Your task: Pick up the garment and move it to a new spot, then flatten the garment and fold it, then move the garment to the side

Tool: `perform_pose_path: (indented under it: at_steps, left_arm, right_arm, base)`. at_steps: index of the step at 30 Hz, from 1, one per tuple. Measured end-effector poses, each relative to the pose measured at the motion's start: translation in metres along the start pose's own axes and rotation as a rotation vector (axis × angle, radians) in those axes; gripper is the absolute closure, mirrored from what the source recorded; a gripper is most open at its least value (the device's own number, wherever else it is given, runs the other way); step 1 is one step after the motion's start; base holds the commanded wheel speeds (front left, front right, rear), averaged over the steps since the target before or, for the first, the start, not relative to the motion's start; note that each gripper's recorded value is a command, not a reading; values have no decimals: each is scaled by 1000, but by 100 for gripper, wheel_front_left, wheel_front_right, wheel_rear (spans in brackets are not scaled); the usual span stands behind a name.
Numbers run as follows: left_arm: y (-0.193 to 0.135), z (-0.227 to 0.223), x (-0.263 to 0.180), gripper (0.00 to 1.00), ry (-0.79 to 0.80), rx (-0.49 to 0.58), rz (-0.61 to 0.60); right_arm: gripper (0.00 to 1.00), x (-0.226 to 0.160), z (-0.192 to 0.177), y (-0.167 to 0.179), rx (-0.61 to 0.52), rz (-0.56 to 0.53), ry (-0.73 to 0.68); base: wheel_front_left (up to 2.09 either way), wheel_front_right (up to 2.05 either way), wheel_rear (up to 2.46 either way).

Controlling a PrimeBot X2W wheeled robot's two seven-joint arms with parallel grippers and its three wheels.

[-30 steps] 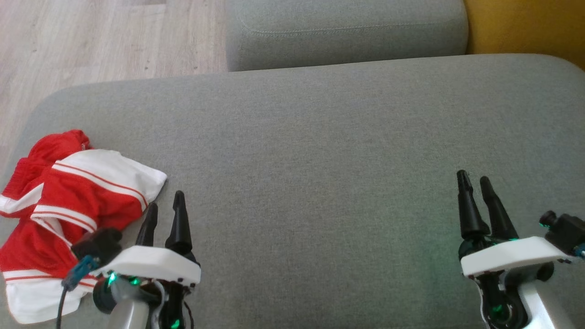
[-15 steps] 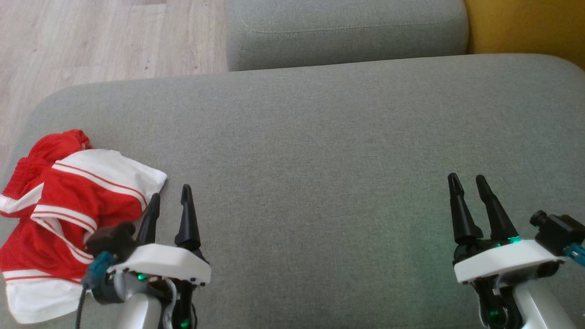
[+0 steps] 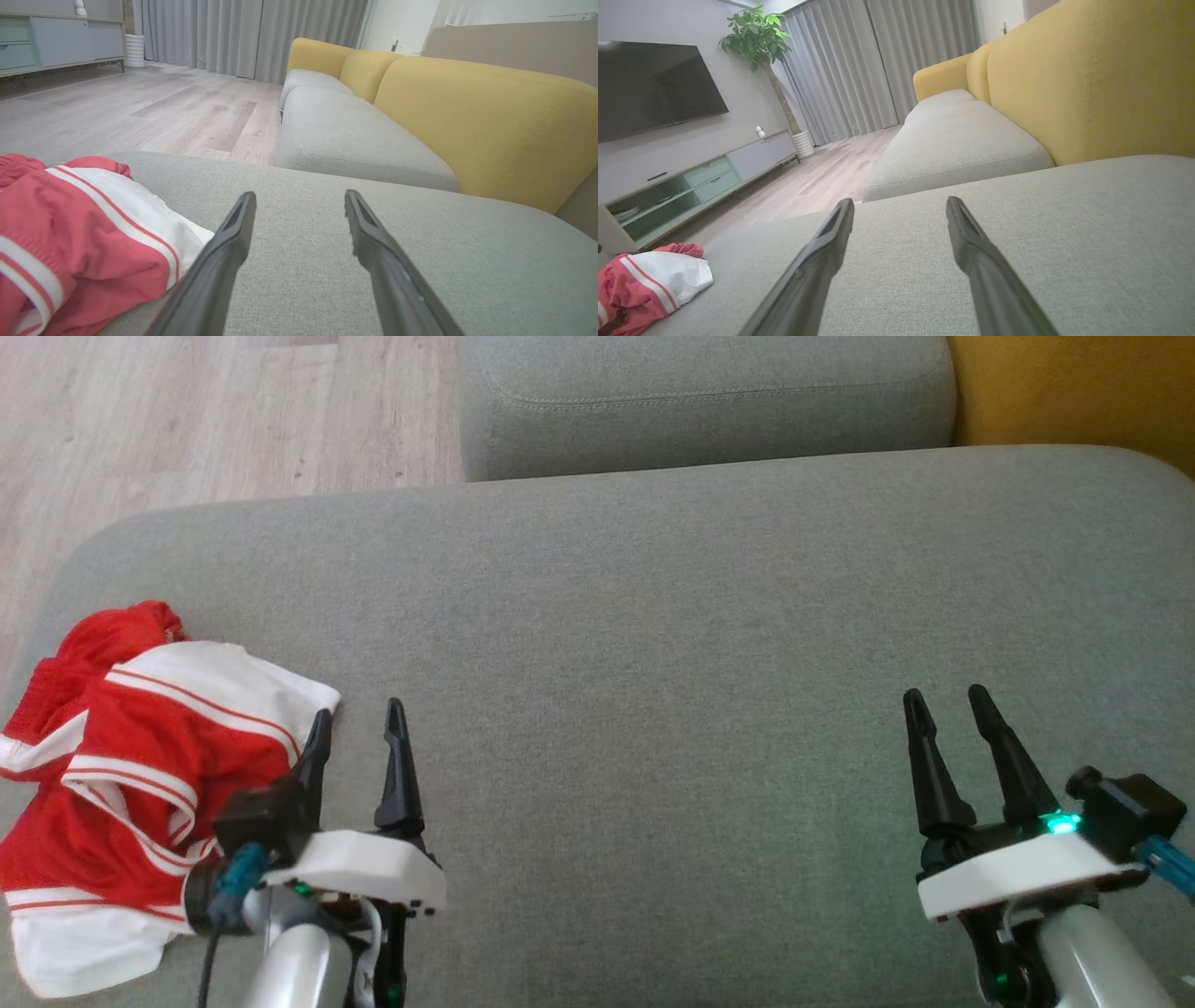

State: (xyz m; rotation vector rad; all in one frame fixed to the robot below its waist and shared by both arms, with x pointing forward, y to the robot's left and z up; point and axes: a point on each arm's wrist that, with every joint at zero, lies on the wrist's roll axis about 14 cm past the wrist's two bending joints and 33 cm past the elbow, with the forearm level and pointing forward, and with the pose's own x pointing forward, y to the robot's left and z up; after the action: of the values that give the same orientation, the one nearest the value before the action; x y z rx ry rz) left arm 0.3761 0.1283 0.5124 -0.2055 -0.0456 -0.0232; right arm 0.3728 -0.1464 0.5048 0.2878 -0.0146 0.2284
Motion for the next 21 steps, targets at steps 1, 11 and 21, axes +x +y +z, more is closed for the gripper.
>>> perform_pose_path:
  at_steps: [1,11,21]
  left_arm:
    - [-1,0,0,0,-3,7,-5]
    - [-8,3,-1,0,-38,106,-32]
    - [-7,2,-1,0,-38,125,-30]
  right_arm:
    - [0,0,0,0,-9,2,-1]
    - [0,1,5,6,-95,33,-27]
    - [0,2,9,3,-115,26,-42]
  base:
    - [0,0,0]
    - [0,0,0]
    - [0,0,0]
